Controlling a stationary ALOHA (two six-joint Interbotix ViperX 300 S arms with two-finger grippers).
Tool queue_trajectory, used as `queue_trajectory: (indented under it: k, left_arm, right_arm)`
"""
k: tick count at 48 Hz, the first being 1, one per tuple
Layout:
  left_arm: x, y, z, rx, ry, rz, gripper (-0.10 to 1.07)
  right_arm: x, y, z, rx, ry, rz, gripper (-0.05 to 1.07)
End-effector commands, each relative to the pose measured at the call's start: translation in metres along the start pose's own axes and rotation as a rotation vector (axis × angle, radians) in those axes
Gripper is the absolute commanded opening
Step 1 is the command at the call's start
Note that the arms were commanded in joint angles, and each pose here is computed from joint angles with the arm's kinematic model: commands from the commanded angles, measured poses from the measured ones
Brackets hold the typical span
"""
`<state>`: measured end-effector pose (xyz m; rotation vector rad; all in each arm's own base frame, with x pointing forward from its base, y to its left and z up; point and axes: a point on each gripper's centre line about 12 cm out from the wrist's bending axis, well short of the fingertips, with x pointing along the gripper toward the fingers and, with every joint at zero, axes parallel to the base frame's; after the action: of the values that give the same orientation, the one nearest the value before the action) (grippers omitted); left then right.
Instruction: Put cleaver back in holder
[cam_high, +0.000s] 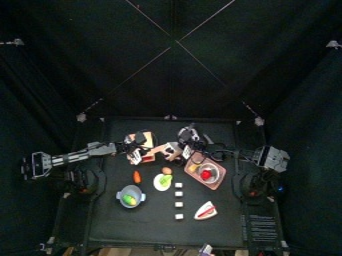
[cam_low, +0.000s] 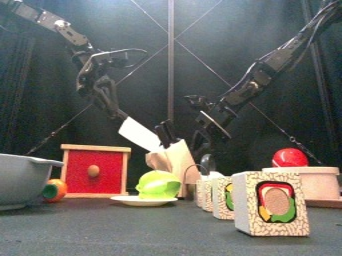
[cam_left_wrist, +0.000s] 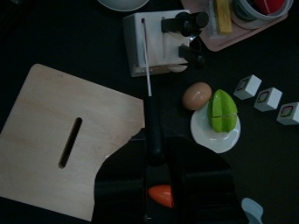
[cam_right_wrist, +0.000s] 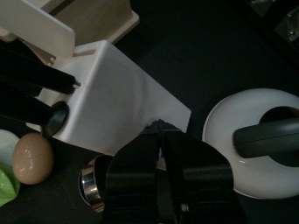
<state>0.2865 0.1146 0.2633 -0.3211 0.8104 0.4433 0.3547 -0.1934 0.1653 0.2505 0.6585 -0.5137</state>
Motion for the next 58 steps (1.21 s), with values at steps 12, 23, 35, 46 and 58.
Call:
queue_trajectory:
  k: [12, 23, 35, 46, 58]
  left_arm:
    - [-0.003, -0.002, 0.017, 0.001, -0.013, 0.001, 0.44]
    - [-0.008, -0.002, 0.020, 0.001, 0.035, 0.012, 0.44]
    - [-0.007, -0.005, 0.033, 0.002, 0.035, 0.012, 0.44]
    - [0.002, -0.005, 0.040, 0.015, 0.109, 0.035, 0.44]
    - [-0.002, -0.005, 0.050, 0.033, 0.132, 0.059, 0.44]
  right_arm:
    - [-0.002, 0.001, 0.012, 0.000, -0.039, 0.006, 0.34]
    - [-0.002, 0.002, 0.013, 0.002, -0.054, 0.011, 0.34]
    - [-0.001, 0.002, 0.014, 0.003, -0.060, 0.013, 0.34]
    - [-0.001, 0.003, 0.013, 0.002, -0.061, 0.015, 0.34]
    - [-0.001, 0.003, 0.011, 0.001, -0.058, 0.016, 0.34]
